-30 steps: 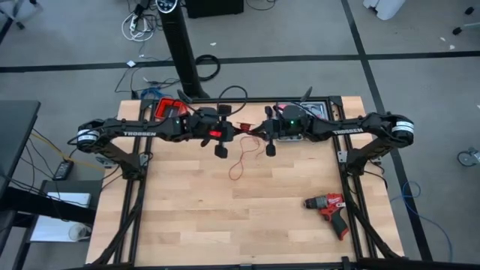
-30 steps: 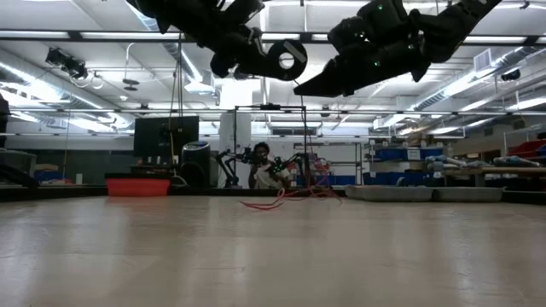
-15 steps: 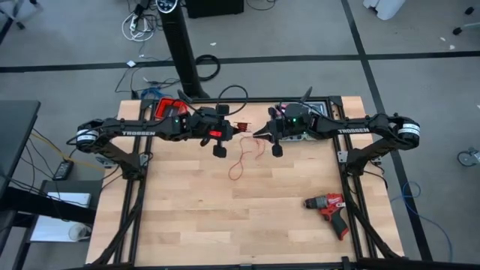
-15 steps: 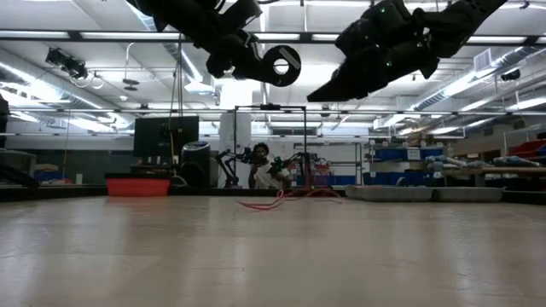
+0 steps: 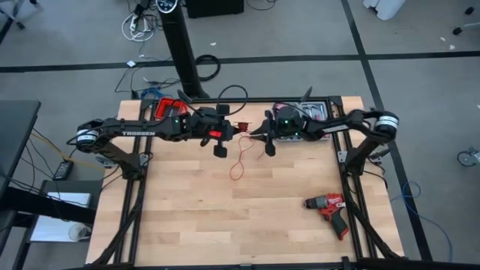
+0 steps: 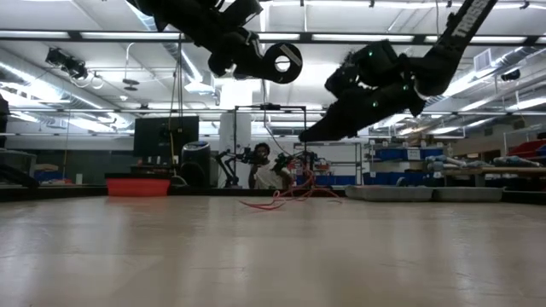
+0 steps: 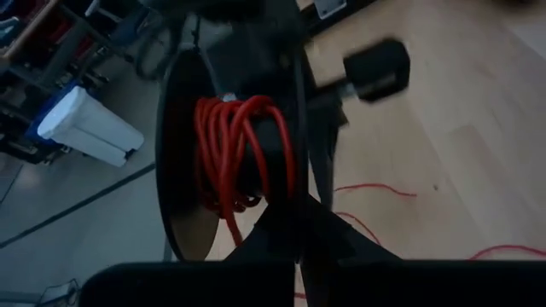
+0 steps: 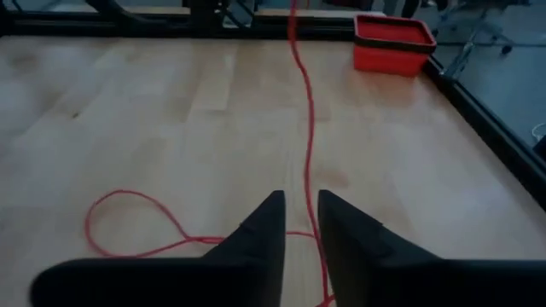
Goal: Coil cords
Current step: Coil the red wire onto the black spool
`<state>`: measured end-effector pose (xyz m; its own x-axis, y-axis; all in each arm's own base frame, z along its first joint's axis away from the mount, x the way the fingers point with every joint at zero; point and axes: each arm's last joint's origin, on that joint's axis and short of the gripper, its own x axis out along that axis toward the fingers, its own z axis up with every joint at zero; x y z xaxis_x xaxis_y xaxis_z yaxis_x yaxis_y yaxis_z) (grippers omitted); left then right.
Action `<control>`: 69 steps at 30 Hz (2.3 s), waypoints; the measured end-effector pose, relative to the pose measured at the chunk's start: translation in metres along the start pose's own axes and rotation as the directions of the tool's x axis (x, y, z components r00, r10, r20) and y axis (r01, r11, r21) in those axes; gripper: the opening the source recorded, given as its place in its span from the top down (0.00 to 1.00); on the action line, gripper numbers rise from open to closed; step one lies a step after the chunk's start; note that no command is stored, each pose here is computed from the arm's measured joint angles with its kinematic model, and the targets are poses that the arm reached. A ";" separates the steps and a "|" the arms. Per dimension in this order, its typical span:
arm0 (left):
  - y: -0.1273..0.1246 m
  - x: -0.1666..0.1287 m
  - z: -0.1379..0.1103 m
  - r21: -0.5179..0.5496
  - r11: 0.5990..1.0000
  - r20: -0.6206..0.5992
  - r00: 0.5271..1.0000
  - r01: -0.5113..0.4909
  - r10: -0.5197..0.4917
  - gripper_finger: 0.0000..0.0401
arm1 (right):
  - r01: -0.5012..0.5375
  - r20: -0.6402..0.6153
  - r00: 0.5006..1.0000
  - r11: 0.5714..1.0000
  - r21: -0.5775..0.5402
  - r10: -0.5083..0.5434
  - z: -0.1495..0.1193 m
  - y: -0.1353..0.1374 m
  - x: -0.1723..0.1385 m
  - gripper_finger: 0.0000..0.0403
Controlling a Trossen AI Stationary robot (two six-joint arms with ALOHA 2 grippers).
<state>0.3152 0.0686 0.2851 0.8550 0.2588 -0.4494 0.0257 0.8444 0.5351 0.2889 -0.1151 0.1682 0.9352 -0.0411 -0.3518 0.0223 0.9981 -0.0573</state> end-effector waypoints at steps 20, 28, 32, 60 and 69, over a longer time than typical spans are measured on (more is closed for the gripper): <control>0.001 0.000 0.002 -0.004 1.000 0.028 0.999 -0.016 0.016 0.99 | 0.088 -0.027 0.996 0.995 -0.035 -0.089 -0.027 -0.003 0.024 0.67; 0.001 0.000 0.002 -0.007 1.000 0.029 0.999 -0.016 0.016 0.99 | 0.114 -0.040 0.992 0.992 -0.055 -0.116 -0.027 -0.003 0.024 0.77; 0.002 0.000 0.003 -0.008 1.000 0.032 0.999 -0.018 0.018 0.99 | 0.113 -0.038 0.993 0.992 -0.060 -0.115 -0.027 -0.003 0.024 0.81; 0.004 0.000 0.006 -0.014 0.999 0.071 0.996 -0.045 0.046 0.99 | 0.105 -0.026 0.994 0.991 -0.082 -0.108 -0.025 0.002 0.026 0.79; 0.005 0.000 0.008 -0.016 0.998 0.083 0.995 -0.053 0.054 0.99 | 0.114 0.004 0.993 0.990 -0.083 -0.114 -0.015 -0.002 0.031 0.68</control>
<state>0.3191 0.0693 0.2933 0.8952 0.2645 -0.3586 -0.0281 0.8367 0.5469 0.3122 -0.1186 0.1435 0.9281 -0.1543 -0.3389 0.0993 0.9797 -0.1742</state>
